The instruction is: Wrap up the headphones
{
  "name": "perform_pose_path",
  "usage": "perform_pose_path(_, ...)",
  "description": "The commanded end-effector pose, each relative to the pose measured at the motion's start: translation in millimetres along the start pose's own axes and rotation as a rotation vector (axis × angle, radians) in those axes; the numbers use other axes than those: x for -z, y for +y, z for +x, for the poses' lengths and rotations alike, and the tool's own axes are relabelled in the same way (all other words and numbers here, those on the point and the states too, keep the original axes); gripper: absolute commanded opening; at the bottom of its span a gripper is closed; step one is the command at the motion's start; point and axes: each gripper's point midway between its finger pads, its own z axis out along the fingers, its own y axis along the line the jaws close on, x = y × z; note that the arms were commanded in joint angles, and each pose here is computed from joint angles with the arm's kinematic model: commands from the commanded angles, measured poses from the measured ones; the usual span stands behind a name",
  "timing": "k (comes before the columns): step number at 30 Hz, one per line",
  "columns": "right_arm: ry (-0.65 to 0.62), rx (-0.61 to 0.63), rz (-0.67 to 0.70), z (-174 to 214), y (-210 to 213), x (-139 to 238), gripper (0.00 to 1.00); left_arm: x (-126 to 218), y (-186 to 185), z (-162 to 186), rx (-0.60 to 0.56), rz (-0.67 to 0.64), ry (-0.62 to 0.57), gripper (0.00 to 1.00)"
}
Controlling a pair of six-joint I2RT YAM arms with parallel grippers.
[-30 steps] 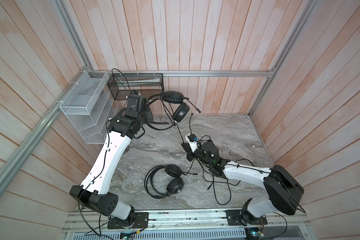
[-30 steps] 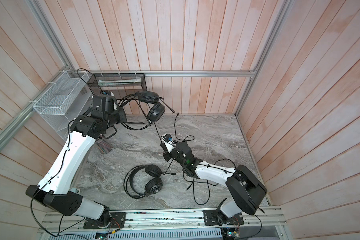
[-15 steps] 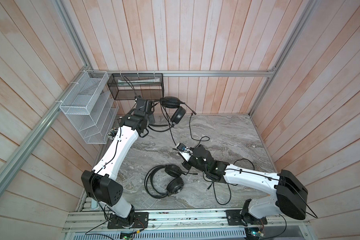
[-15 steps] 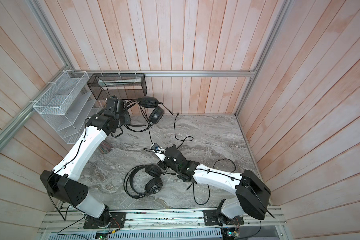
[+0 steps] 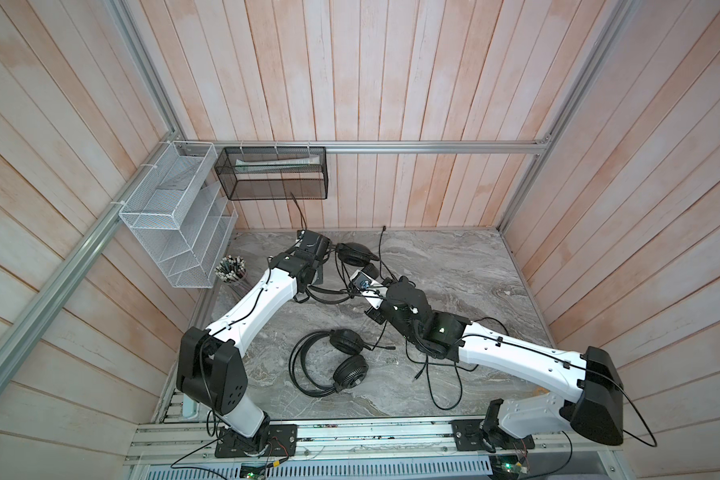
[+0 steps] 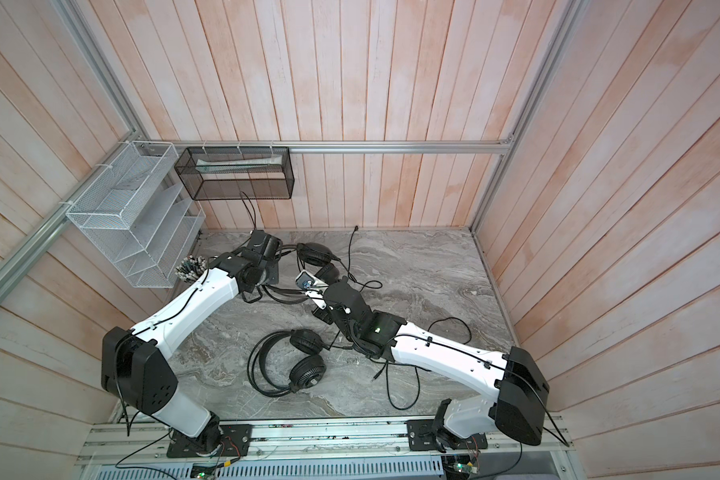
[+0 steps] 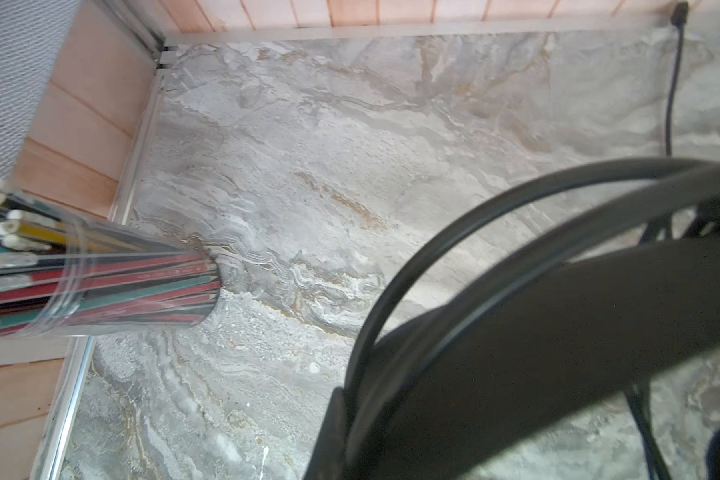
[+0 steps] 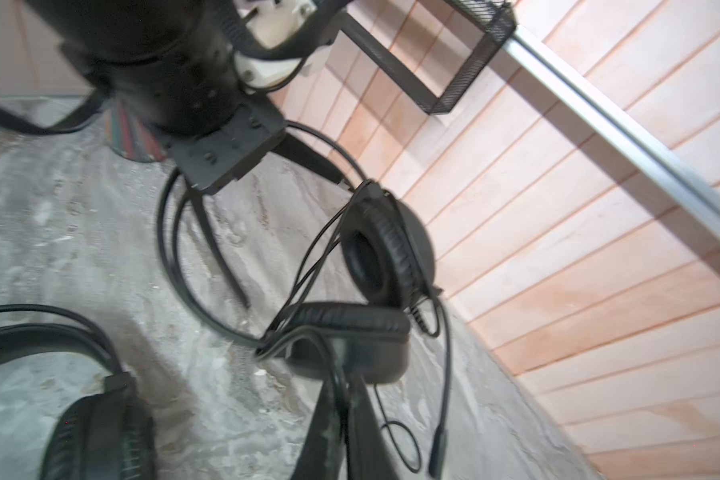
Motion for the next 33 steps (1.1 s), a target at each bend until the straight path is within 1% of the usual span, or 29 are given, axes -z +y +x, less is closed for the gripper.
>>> perform_pose_path(1, -0.01, 0.033, 0.203, -20.1, -39.3, 2.0, 0.0, 8.9, -5.0, 1.0, -0.014, 0.024, -0.033, 0.0)
perform_pose_path(6, -0.044, 0.038, 0.264, -35.4, -49.9, -1.0, 0.0, 8.5, -19.7, 23.4, -0.065, 0.08, 0.01, 0.0)
perform_pose_path(8, -0.064, 0.042, 0.277, -41.5, -51.5, -2.2, 0.04, 9.0, -24.0, 29.9, -0.076, 0.104, 0.025, 0.0)
perform_pose_path(10, -0.077, 0.045, 0.296, -45.9, -53.3, -5.8, 0.1, 9.3, -27.2, 35.8, -0.081, 0.12, 0.034, 0.0)
perform_pose_path(13, -0.086, 0.053, 0.315, -49.4, -54.4, -13.5, 0.15, 9.6, -31.9, 42.9, -0.085, 0.15, 0.047, 0.0)
perform_pose_path(16, -0.081, 0.056, 0.316, -49.7, -55.8, -21.4, 0.15, 11.6, -34.4, 46.3, -0.083, 0.175, 0.051, 0.0)
perform_pose_path(20, -0.091, 0.065, 0.318, -53.0, -57.0, -22.8, 0.22, 15.5, -35.1, 49.9, -0.084, 0.199, 0.046, 0.0)
perform_pose_path(23, -0.101, 0.05, 0.331, -55.5, -63.5, -20.5, 0.23, 18.2, -35.3, 52.5, -0.083, 0.216, 0.045, 0.0)
perform_pose_path(27, -0.126, 0.001, 0.291, -54.6, -65.2, -17.1, 0.27, 25.5, -34.6, 49.1, -0.066, 0.234, 0.027, 0.0)
perform_pose_path(31, -0.124, -0.02, 0.237, -47.8, -57.5, -18.2, 0.28, 39.6, -40.7, 41.0, -0.044, 0.296, 0.002, 0.0)
perform_pose_path(33, -0.118, -0.052, 0.225, -46.7, -59.3, -15.9, 0.28, 45.8, -43.3, 37.7, -0.036, 0.321, -0.001, 0.0)
